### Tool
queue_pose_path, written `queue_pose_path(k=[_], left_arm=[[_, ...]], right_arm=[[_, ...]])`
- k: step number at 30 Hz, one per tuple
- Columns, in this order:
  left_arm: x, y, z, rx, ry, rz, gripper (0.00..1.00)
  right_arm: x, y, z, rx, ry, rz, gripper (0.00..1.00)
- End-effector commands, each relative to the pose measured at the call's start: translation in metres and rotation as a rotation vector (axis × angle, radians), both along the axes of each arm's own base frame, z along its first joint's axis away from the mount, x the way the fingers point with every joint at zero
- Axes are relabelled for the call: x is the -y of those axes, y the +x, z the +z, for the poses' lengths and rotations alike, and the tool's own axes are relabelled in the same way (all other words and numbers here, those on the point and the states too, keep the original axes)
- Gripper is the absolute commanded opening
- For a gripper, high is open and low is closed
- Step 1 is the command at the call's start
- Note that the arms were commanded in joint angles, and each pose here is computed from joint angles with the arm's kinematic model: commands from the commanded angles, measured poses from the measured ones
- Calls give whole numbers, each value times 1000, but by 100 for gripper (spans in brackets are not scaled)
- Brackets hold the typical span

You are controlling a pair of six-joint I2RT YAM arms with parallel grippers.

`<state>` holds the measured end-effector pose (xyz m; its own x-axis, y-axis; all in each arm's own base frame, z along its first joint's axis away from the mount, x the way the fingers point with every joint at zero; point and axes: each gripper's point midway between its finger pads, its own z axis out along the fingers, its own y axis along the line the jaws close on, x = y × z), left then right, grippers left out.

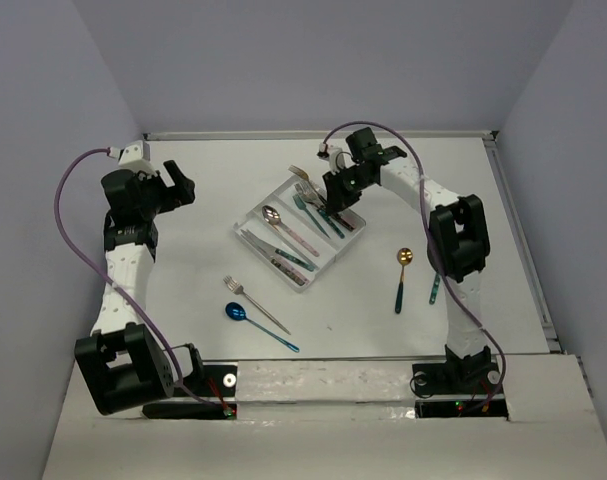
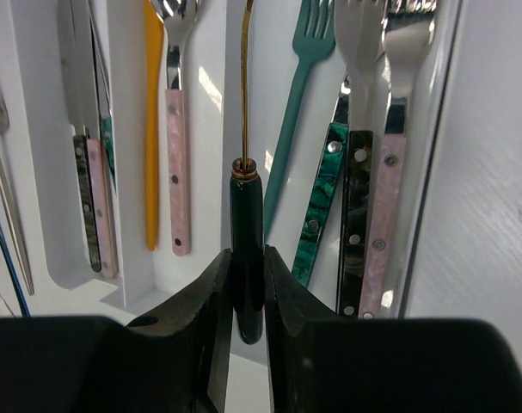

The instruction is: Sort the eating utensils into containers

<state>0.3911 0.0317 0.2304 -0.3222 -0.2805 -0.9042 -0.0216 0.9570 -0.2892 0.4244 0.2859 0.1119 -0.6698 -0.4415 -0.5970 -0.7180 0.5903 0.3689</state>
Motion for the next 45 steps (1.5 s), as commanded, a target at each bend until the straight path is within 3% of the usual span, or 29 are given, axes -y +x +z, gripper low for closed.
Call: queue_pose_path(k=[1,12,17,18,19,24,30,34,36,37,38,40,43,45], left_arm=[[7,2,14,60,15,-60,99],[8,2,12,63,14,-69,99],[9,1,13,64,11,-74,99],[9,1,13,64,11,-74,99],[10,1,13,65,10,-77,99],[11,1,15,68,8,-81,99],[13,0,17,74,5,-93,99],[14,-1,19,80,7,-101,99],[15,-3,21,86,12,-112,99],[16,-3,22,89,14,-114,99],[16,-5,24,94,17,-117,99],[17,-5,25,100,20,-122,99],[20,-7,27,110,18,-140,99],[22,-7,28,114,13,-153,99]], right_arm=[[-2,-13,-18,-46,-50,57,0],[1,-12,-58,-133,-104,37,0],[1,-11,-61,-141,-107,29,15],[2,-10,-61,-139,-113,25,23],[2,-10,-60,-137,-115,22,26],[9,-7,-53,-111,-145,-7,33],[15,4,-9,-19,-152,-70,40],[29,10,45,68,-153,-232,45],[72,17,76,163,-203,-484,52],[83,10,102,194,-152,-554,55],[99,-4,79,145,-183,-589,58],[138,-12,86,151,-167,-738,64],[180,-42,32,-1,-239,-860,64],[178,-67,3,-107,-241,-884,61]])
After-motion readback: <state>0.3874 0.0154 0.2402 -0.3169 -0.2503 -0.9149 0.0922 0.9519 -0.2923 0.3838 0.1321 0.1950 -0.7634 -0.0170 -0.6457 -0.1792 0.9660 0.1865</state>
